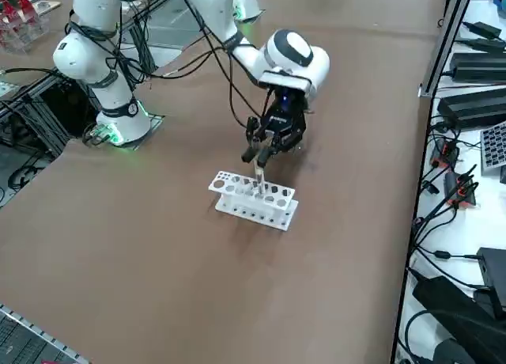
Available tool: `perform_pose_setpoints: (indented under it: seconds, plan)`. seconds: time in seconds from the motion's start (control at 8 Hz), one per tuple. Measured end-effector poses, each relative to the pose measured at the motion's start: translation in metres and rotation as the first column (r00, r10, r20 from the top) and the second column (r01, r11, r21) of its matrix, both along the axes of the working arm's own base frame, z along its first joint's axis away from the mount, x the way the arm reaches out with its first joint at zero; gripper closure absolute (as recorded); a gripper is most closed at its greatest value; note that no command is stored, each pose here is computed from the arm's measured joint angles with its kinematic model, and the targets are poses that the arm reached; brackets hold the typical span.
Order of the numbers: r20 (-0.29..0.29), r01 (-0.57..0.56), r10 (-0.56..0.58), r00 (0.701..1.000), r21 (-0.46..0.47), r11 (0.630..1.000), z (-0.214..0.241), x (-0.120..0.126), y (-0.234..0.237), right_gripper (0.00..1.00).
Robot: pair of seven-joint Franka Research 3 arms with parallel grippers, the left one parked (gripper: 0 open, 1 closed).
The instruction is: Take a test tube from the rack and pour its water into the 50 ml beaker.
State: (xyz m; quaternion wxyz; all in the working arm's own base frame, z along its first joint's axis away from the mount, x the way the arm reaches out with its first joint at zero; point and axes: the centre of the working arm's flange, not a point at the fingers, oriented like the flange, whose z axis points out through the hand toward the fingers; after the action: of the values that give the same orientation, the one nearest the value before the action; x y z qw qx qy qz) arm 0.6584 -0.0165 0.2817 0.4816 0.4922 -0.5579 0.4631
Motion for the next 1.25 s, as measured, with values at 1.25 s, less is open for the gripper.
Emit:
perform_pose_setpoints:
  seconds: [1.25]
  plan:
    - [-0.111,0.03,0.068,0.991,0.702,0.712,0.124,-0.004,0.152,0.79]
